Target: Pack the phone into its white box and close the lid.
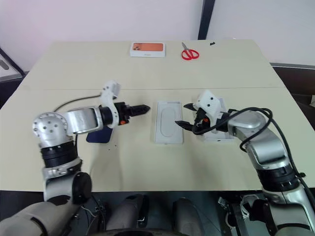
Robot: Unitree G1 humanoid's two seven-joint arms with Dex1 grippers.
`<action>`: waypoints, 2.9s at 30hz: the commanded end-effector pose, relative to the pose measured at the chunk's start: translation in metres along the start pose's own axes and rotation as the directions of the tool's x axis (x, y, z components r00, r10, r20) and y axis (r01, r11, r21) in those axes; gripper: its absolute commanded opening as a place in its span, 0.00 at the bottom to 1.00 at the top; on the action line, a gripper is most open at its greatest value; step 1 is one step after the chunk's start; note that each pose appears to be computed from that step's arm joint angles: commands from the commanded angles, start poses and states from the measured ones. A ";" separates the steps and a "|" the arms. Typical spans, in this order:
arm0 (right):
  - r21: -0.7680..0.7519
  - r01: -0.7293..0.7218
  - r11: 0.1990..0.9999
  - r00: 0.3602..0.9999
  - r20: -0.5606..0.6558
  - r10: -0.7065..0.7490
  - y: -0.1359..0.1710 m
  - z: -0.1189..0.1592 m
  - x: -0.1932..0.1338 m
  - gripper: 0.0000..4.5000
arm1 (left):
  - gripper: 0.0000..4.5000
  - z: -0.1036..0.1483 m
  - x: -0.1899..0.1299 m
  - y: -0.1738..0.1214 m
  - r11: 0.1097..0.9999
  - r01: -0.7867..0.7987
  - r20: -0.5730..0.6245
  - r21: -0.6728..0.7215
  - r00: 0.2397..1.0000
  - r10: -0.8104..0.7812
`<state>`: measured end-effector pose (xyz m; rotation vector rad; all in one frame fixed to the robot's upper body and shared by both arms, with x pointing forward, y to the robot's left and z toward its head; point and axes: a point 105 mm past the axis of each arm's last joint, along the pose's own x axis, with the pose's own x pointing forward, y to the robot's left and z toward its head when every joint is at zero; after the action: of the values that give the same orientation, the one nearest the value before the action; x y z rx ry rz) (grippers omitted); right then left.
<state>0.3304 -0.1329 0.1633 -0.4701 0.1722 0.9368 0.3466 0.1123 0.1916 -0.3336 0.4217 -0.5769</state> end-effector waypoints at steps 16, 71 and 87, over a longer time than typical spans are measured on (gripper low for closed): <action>-0.165 0.108 0.980 0.970 -0.197 -0.141 -0.021 -0.020 0.081 0.01 | 0.83 -0.058 -0.058 0.033 0.772 0.132 -0.070 0.622 0.991 -0.113; -0.297 -0.235 0.925 0.972 -0.050 0.231 0.112 0.051 0.193 0.00 | 0.99 -0.063 -0.038 0.075 0.935 -0.081 -0.218 -0.346 0.976 0.004; -0.290 -0.229 0.929 0.973 -0.056 0.222 0.110 0.045 0.188 0.00 | 0.99 -0.042 -0.063 0.115 0.891 -0.257 -0.128 -0.374 0.966 0.225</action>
<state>0.3480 0.0806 0.0959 -0.7602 0.1357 1.2012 0.3319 0.2154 0.1234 -0.6446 0.6717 -0.3345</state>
